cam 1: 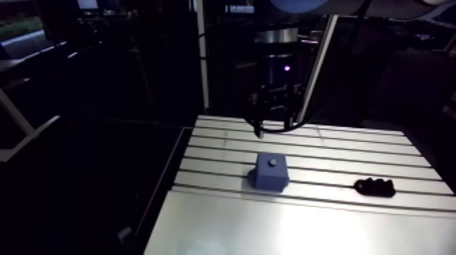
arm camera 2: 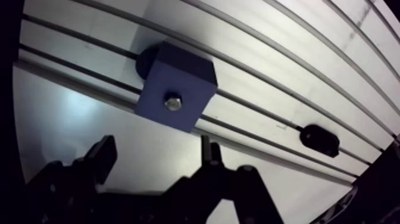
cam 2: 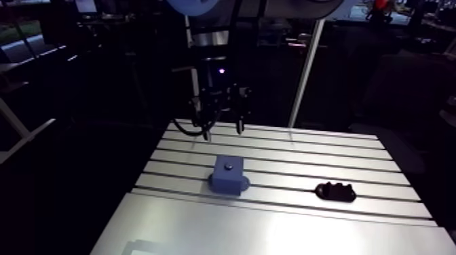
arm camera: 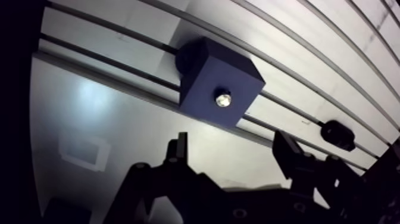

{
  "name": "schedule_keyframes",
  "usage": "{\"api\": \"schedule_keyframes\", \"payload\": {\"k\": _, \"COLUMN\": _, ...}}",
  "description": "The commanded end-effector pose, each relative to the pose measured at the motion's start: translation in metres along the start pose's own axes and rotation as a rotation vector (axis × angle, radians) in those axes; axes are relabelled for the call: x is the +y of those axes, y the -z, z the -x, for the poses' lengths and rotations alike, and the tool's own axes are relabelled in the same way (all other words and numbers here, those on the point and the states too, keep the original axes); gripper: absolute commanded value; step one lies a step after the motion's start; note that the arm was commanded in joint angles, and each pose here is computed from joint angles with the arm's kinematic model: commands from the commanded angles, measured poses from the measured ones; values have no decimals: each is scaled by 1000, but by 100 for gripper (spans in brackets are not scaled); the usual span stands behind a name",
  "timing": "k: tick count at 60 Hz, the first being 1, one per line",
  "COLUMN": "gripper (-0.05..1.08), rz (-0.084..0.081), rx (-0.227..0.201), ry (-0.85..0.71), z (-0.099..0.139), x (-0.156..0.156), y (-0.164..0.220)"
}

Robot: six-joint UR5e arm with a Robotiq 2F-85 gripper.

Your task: Pick up the M10 bolt and insert it into the hex recess until seated.

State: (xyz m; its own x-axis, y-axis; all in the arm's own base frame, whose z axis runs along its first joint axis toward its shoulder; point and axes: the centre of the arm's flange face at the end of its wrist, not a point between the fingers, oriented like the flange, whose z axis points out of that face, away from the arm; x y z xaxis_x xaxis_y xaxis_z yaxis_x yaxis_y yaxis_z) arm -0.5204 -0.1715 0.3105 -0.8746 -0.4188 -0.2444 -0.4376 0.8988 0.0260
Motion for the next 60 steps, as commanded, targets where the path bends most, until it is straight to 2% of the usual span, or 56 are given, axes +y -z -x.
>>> {"api": "schedule_keyframes", "payload": {"k": 1, "gripper": 106, "rz": -10, "rx": 33, "ry": -281, "z": 12, "x": 0, "y": 19}}
{"api": "schedule_keyframes", "payload": {"k": 3, "gripper": 107, "rz": -14, "rx": 30, "ry": -289, "z": 13, "x": -2, "y": 18}}
{"api": "schedule_keyframes", "payload": {"k": 6, "gripper": 108, "rz": -6, "rx": 62, "ry": -311, "z": 24, "x": -6, "y": 23}}
{"api": "schedule_keyframes", "payload": {"k": 8, "gripper": 108, "rz": -6, "rx": 62, "ry": -311, "z": 24, "x": -6, "y": 23}}
{"api": "schedule_keyframes", "payload": {"k": 9, "gripper": 108, "rz": -2, "rx": 87, "ry": -328, "z": 27, "x": -5, "y": 25}}
{"api": "schedule_keyframes", "payload": {"k": 10, "gripper": 108, "rz": -2, "rx": 87, "ry": -328, "z": 27, "x": -5, "y": 25}}
{"api": "schedule_keyframes", "payload": {"k": 12, "gripper": 108, "rz": 11, "rx": 155, "ry": -362, "z": 29, "x": -2, "y": 28}}
{"api": "schedule_keyframes", "payload": {"k": 13, "gripper": 108, "rz": 11, "rx": 155, "ry": -362, "z": 29, "x": -2, "y": 28}}
{"api": "schedule_keyframes", "payload": {"k": 14, "gripper": 108, "rz": 18, "rx": 181, "ry": -374, "z": 29, "x": 2, "y": 27}}
{"api": "schedule_keyframes", "payload": {"k": 16, "gripper": 108, "rz": 19, "rx": 193, "ry": -378, "z": 29, "x": 3, "y": 24}}
{"api": "schedule_keyframes", "payload": {"k": 20, "gripper": 108, "rz": 9, "rx": 184, "ry": -385, "z": 31, "x": 3, "y": 14}}
{"api": "schedule_keyframes", "payload": {"k": 31, "gripper": 108, "rz": -3, "rx": 173, "ry": -419, "z": 36, "x": 10, "y": -10}}
{"api": "schedule_keyframes", "payload": {"k": 47, "gripper": 108, "rz": -16, "rx": 164, "ry": -429, "z": 36, "x": 11, "y": -18}}
{"api": "schedule_keyframes", "payload": {"k": 49, "gripper": 108, "rz": -23, "rx": 162, "ry": -429, "z": 36, "x": 10, "y": -20}}
{"api": "schedule_keyframes", "payload": {"k": 50, "gripper": 108, "rz": -36, "rx": 162, "ry": -428, "z": 36, "x": 9, "y": -20}}
{"api": "schedule_keyframes", "payload": {"k": 51, "gripper": 108, "rz": -36, "rx": 162, "ry": -428, "z": 36, "x": 9, "y": -20}}
{"api": "schedule_keyframes", "payload": {"k": 52, "gripper": 108, "rz": -54, "rx": 161, "ry": -431, "z": 36, "x": 8, "y": -22}}
{"api": "schedule_keyframes", "payload": {"k": 53, "gripper": 108, "rz": -54, "rx": 161, "ry": -431, "z": 36, "x": 8, "y": -22}}
{"api": "schedule_keyframes", "payload": {"k": 54, "gripper": 108, "rz": -77, "rx": 165, "ry": -431, "z": 35, "x": 7, "y": -23}}
{"api": "schedule_keyframes", "payload": {"k": 55, "gripper": 108, "rz": -77, "rx": 165, "ry": -431, "z": 35, "x": 7, "y": -23}}
{"api": "schedule_keyframes", "payload": {"k": 56, "gripper": 108, "rz": -99, "rx": 168, "ry": -434, "z": 35, "x": 8, "y": -24}}
{"api": "schedule_keyframes", "payload": {"k": 57, "gripper": 108, "rz": -99, "rx": 168, "ry": -434, "z": 35, "x": 8, "y": -24}}
{"api": "schedule_keyframes", "payload": {"k": 58, "gripper": 108, "rz": -119, "rx": 171, "ry": -440, "z": 35, "x": 10, "y": -24}}
{"api": "schedule_keyframes", "payload": {"k": 60, "gripper": 108, "rz": -123, "rx": 172, "ry": -446, "z": 36, "x": 13, "y": -24}}
